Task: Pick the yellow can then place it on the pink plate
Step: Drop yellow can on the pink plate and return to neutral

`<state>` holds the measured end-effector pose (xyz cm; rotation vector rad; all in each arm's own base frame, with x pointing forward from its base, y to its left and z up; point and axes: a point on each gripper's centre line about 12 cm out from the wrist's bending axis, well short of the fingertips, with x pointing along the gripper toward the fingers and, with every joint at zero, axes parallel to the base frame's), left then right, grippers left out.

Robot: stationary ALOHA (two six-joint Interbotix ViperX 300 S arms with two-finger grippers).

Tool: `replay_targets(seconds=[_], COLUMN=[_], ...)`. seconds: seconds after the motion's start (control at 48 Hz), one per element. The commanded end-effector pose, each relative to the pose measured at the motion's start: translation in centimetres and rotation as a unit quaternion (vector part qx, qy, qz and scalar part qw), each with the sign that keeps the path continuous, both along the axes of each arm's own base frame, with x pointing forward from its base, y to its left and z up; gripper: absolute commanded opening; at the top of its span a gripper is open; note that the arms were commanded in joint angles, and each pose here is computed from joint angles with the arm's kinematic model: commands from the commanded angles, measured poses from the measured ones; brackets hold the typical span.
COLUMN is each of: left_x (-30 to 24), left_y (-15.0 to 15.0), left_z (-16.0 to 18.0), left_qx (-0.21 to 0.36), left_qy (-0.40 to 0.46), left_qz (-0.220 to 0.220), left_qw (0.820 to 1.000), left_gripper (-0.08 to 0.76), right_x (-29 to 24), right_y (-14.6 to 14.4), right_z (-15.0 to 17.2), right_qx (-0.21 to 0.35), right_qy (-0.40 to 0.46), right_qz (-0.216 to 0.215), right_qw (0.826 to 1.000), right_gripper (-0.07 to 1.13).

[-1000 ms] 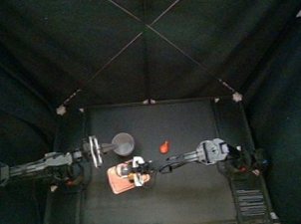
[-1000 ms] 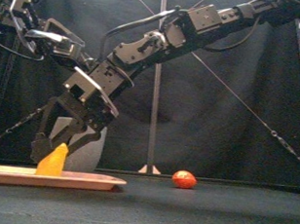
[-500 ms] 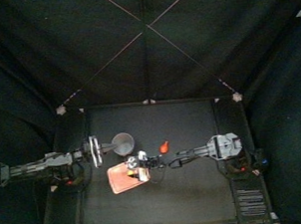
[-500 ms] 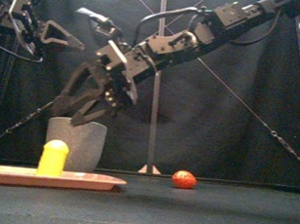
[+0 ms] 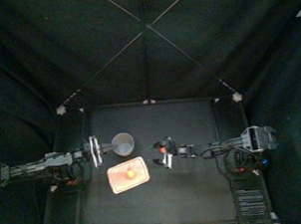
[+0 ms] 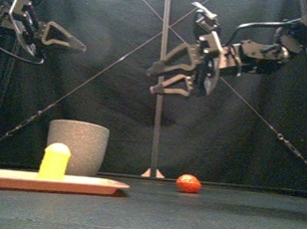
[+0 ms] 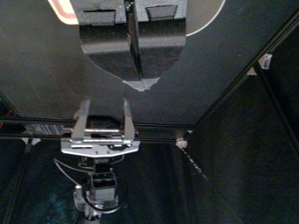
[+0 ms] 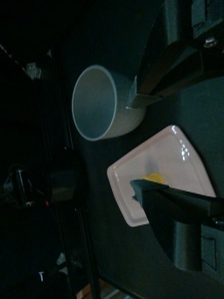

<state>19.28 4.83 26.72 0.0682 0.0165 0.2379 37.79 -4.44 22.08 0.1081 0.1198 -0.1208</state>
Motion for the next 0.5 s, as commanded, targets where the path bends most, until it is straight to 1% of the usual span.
replay_targets(seconds=[0.021,0.292,0.5], left_x=[0.1,0.1,0.1], left_y=[0.1,0.1,0.1], left_z=[0.4,0.3,0.1], left_qx=[0.002,0.002,0.004], left_qy=[-0.006,-0.007,-0.009], left_qz=[0.001,0.001,0.0], left_qw=[1.0,1.0,1.0], left_gripper=[0.019,0.019,0.019], right_x=[-3.3,-9.6,-12.2], right_y=[-0.7,-1.4,-1.7], right_z=[2.3,3.7,3.5], right_qx=[0.001,0.002,0.002], right_qy=[-0.054,-0.091,-0.101], right_qz=[-0.019,-0.052,-0.068], right_qw=[0.998,0.995,0.993], right_gripper=[0.98,0.98,0.98])
